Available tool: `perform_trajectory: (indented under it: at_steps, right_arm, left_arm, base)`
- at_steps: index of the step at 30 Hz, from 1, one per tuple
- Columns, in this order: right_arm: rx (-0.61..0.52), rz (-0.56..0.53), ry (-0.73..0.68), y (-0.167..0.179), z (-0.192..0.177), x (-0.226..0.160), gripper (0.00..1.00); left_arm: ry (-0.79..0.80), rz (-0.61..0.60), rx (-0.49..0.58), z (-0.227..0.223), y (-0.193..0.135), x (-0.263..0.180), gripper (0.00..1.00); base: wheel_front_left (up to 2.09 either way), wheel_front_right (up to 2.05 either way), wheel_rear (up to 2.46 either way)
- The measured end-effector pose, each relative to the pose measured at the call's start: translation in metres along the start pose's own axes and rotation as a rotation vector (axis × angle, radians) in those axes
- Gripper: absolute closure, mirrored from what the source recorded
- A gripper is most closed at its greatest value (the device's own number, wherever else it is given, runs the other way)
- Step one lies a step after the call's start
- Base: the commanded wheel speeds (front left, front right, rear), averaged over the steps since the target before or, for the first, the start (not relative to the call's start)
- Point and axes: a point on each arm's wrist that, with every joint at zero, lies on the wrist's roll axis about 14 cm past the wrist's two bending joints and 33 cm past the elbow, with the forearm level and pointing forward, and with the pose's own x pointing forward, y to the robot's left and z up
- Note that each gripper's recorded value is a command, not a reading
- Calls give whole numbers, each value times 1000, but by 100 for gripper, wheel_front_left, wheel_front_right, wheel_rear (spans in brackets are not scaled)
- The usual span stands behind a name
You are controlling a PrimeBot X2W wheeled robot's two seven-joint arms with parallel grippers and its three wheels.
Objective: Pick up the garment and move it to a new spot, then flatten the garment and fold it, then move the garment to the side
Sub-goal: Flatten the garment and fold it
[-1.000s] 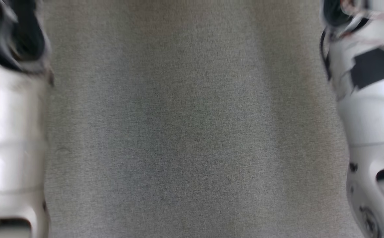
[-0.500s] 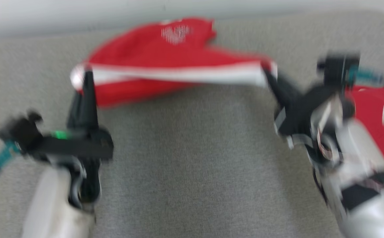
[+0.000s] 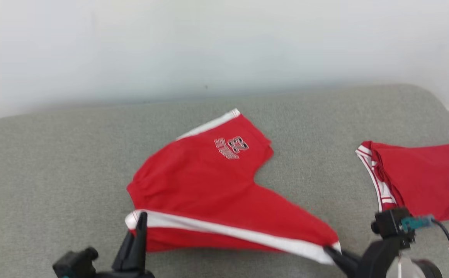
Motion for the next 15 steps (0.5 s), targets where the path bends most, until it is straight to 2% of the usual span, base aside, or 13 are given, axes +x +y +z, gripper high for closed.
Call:
perform_trajectory:
  at_steps: [5,11,15]
  right_arm:
    - [12,-1,100,11,-32,-23,100]
    - [2,-34,296,9,-75,-43,100]
    - [-41,-55,266,6,-58,-43,100]
  left_arm:
    - [57,-14,50,-13,0,-30,100]
    - [187,-40,87,-42,1,-62,100]
    - [194,-42,53,-43,-1,-62,100]
  base:
    - [0,0,0]
    - [0,0,0]
    - [0,0,0]
